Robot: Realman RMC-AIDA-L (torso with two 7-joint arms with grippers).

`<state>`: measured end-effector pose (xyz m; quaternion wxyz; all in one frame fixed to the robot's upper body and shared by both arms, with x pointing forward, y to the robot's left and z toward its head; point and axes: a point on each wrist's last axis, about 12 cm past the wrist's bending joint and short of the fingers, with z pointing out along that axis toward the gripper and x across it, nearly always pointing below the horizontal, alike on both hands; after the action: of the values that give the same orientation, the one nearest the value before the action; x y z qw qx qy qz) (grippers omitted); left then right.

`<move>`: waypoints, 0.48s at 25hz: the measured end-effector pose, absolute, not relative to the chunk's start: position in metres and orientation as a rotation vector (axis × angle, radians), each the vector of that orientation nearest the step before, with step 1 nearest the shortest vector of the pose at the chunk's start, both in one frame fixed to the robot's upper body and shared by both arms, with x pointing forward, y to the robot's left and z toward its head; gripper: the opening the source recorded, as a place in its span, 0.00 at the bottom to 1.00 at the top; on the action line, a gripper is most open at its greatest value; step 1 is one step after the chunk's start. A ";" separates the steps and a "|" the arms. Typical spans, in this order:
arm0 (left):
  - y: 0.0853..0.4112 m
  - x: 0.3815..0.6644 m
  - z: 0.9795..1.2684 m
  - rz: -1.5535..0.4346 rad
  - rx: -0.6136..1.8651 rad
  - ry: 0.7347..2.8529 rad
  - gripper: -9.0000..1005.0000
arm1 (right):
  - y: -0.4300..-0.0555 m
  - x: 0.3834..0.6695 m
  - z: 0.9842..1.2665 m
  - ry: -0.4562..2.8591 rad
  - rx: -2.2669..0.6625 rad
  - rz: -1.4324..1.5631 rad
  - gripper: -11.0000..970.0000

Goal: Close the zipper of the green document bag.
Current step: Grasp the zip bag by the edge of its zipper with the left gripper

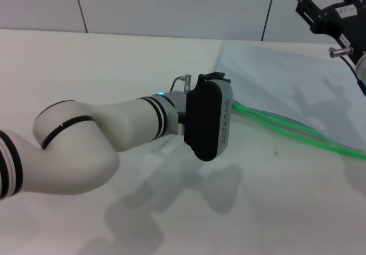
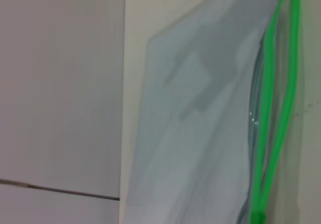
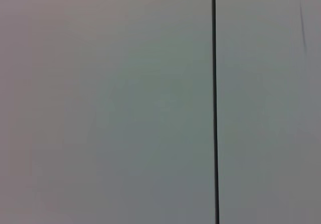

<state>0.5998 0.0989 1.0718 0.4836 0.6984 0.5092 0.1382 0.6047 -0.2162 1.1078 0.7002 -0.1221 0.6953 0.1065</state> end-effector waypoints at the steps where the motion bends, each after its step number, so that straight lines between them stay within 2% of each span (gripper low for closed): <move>1: 0.099 0.599 1.071 0.338 1.708 1.236 0.71 | -0.216 0.605 1.108 1.549 -0.272 0.237 0.82; 12: 0.106 0.599 1.067 0.392 1.763 1.199 0.69 | -0.217 0.604 1.106 1.554 -0.272 0.234 0.82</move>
<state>0.5994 0.1056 1.0668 0.4678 0.7188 0.4888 0.1600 0.6044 -0.2171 1.1062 0.6986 -0.1219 0.6972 0.1051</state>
